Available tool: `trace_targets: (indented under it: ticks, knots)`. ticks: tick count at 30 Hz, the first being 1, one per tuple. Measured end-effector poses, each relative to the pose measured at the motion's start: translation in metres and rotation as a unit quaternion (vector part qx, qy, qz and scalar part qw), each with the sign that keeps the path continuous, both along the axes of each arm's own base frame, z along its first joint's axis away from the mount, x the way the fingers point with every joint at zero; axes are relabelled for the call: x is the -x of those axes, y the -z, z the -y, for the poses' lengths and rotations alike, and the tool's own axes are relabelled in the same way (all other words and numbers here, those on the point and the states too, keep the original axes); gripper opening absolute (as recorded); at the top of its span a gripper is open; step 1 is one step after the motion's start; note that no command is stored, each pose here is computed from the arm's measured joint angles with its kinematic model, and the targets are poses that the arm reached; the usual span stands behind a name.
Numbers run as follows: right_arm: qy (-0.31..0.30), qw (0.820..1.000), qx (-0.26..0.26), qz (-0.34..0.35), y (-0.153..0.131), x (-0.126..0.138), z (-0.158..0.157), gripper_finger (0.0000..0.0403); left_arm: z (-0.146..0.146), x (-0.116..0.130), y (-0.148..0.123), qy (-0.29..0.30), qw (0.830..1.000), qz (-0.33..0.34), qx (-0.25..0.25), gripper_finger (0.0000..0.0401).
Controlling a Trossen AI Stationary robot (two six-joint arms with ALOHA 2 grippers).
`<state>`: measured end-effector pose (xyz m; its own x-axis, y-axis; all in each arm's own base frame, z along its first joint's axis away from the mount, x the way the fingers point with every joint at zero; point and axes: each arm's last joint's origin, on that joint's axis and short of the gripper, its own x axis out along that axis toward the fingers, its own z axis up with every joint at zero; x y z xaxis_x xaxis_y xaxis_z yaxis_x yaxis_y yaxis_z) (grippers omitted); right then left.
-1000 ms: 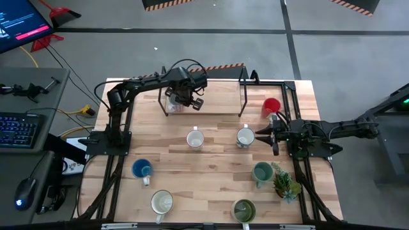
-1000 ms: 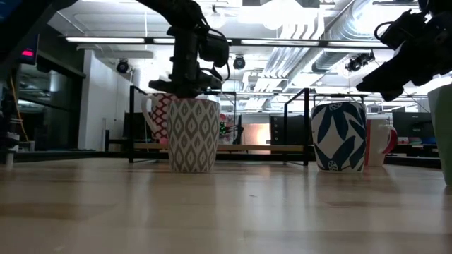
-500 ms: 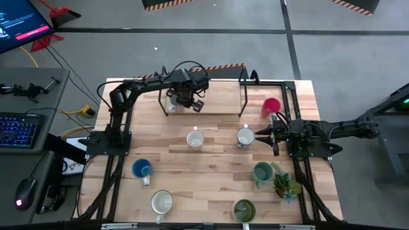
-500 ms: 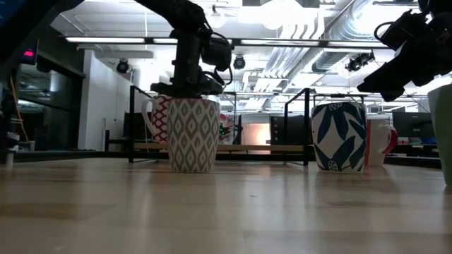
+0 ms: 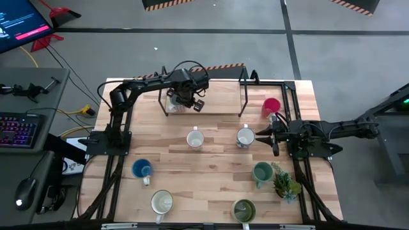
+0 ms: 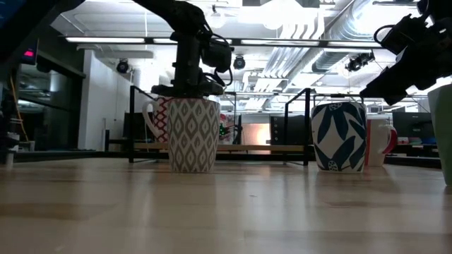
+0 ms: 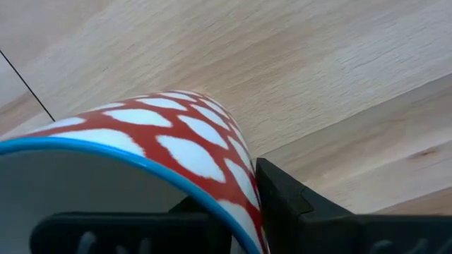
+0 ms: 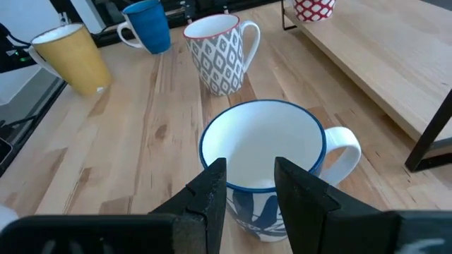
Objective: Place coffee mugs
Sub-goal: Put the red patterned mug on the shelf, then put the blue patterned mug on the shelf
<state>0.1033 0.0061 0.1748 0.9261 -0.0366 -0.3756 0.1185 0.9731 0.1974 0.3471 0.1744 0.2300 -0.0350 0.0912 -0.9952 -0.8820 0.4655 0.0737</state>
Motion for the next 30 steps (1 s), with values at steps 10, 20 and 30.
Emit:
trace_targets:
  ticks: [10, 20, 30]
  knots:
    - [0.000, 1.000, 0.001, -0.003, 0.000, 0.000, 0.000, 0.0108, 0.003, 0.013, -0.033, -0.001, 0.999, 0.043, -0.017, 0.0049]
    - [0.002, 1.000, -0.002, -0.012, 0.002, 0.001, 0.000, 0.0108, 0.013, 0.032, -0.073, 0.006, 0.995, 0.090, -0.046, 0.0049]
    - [-0.001, 1.000, 0.007, -0.016, 0.003, 0.001, 0.000, 0.0108, 0.067, 0.059, -0.136, 0.117, 0.974, 0.176, -0.087, 0.0049]
